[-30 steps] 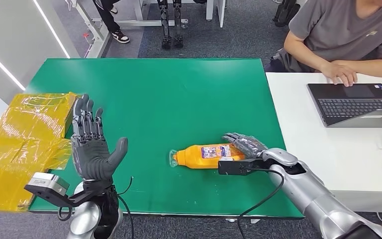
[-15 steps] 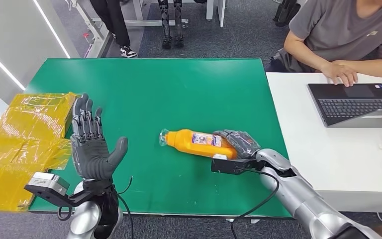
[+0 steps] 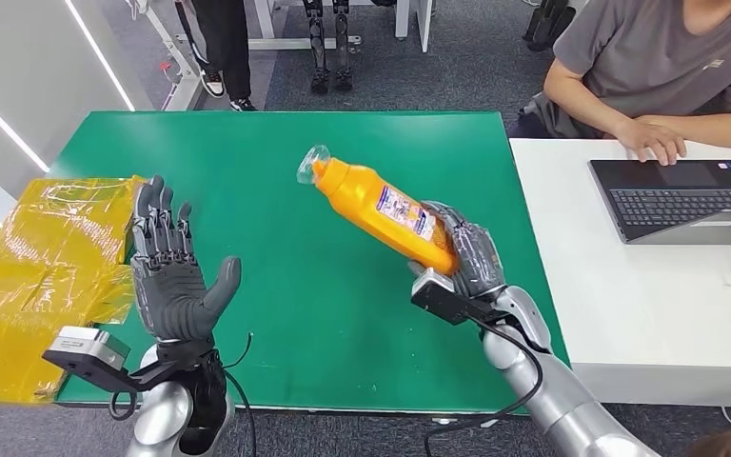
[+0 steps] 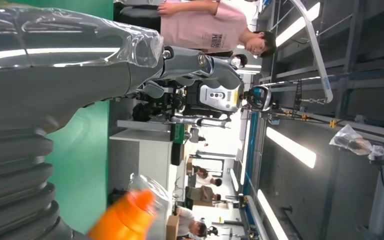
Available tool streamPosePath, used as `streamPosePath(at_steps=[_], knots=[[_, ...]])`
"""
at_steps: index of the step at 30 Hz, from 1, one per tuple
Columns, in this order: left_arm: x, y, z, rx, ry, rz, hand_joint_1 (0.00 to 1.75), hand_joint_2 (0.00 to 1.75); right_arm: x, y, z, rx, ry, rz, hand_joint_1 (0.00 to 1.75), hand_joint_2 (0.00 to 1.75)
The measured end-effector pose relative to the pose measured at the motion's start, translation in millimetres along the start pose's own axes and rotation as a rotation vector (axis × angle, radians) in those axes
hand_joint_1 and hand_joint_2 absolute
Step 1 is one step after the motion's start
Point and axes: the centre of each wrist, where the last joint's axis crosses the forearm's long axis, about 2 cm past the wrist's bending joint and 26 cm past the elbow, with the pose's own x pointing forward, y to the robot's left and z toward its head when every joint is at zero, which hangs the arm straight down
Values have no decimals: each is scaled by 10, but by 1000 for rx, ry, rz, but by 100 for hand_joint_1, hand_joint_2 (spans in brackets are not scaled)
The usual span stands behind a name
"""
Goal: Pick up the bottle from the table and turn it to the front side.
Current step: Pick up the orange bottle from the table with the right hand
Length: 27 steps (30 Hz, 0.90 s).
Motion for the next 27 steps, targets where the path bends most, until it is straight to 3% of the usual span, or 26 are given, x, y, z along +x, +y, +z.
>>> streamPosePath(at_steps=[3,10,18,27], knots=[[-11,-27,-16,-9,7,35,0,175,98,70,54,-90,-17,-47,175,175],[-179,-111,11,-108,103,308,0,175,311,251,133,-209,-53,-156,175,175],[-370,-137,-14,-164,153,338,0,175,393,362,45,-183,-77,-223,175,175],[-434,-207,18,-239,175,354,0,175,413,471,-15,-146,-75,-247,175,175]])
